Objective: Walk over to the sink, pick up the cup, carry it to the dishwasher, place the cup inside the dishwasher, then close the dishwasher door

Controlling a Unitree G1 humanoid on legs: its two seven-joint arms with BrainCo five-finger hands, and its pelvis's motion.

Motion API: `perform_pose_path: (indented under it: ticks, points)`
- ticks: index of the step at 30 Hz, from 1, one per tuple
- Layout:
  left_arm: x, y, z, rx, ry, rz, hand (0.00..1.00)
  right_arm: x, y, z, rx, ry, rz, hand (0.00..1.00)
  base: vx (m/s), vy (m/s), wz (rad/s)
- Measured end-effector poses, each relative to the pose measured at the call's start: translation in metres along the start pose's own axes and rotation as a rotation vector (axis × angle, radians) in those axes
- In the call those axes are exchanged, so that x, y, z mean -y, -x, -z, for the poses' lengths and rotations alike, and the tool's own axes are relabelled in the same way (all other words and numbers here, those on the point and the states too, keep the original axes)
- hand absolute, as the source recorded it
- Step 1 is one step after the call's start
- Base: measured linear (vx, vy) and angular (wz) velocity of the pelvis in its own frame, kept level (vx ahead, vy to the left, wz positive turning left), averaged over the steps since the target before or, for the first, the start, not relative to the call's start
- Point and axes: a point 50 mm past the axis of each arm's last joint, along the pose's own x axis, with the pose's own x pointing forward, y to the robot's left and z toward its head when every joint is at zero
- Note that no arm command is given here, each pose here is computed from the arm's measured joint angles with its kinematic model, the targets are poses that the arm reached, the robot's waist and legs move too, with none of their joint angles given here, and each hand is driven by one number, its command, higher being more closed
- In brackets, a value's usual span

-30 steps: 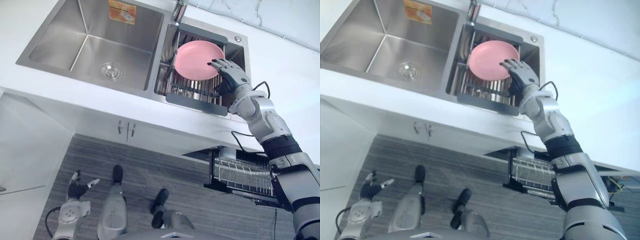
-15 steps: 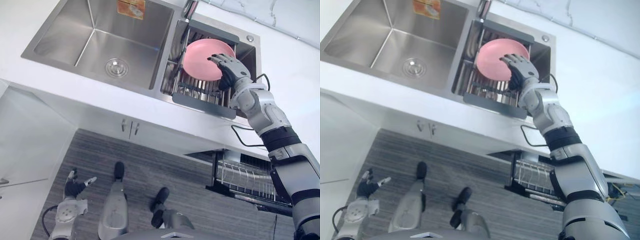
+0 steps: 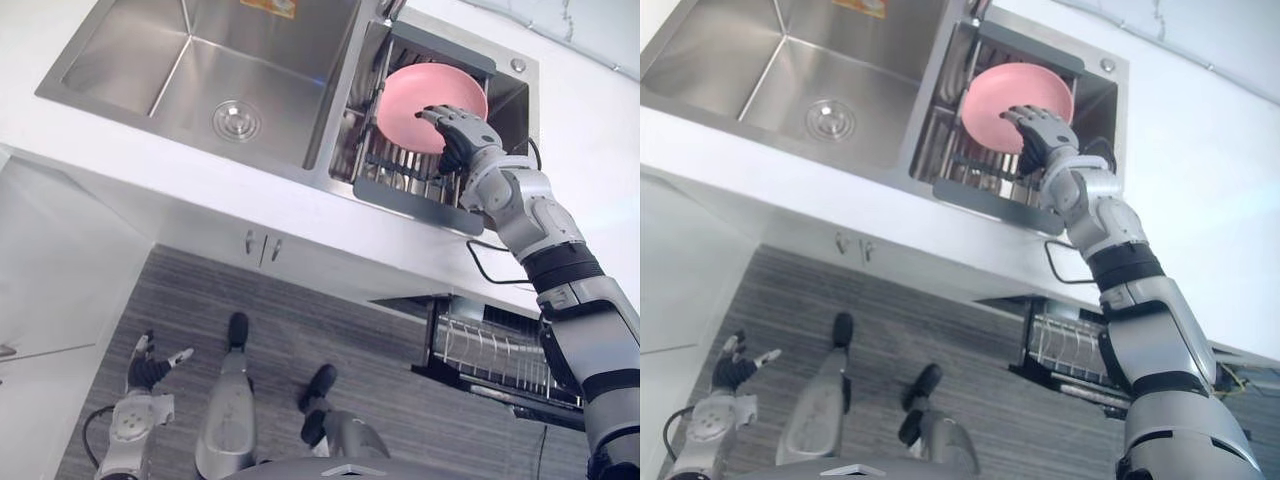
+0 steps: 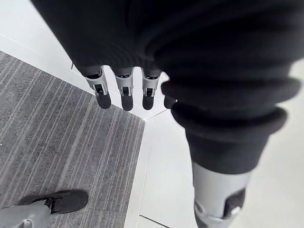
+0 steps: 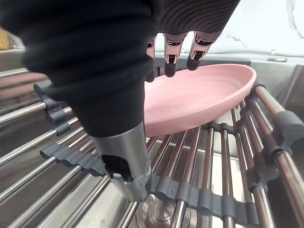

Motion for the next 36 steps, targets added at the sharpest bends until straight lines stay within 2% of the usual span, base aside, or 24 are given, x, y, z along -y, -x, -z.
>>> perform_pose_path:
  ticks: [13, 14, 20, 30, 36]
  points:
    - [0.000, -0.001, -0.006, 0.024, 0.022, -0.003, 0.00, -0.009, 0.000, 0.011, -0.050, -0.003, -0.048, 0.00, 0.01, 0.001, 0.01]
    - [0.000, -0.001, -0.006, 0.025, 0.023, -0.002, 0.00, -0.008, 0.000, 0.010, -0.050, -0.003, -0.046, 1.00, 0.00, 0.000, 0.00]
    - [0.000, -0.001, -0.006, 0.026, 0.022, -0.002, 0.00, 0.006, -0.005, 0.007, -0.042, 0.016, 0.035, 1.00, 0.00, 0.000, 0.00]
    - [0.000, -0.001, -0.008, 0.034, 0.021, -0.020, 0.00, 0.006, -0.005, 0.002, -0.013, 0.192, 0.138, 1.00, 0.00, 0.000, 0.01]
    - [-0.001, -0.002, -0.010, 0.049, 0.023, -0.032, 0.00, 0.011, -0.005, -0.001, 0.003, 0.229, 0.211, 1.00, 0.00, 0.000, 0.00]
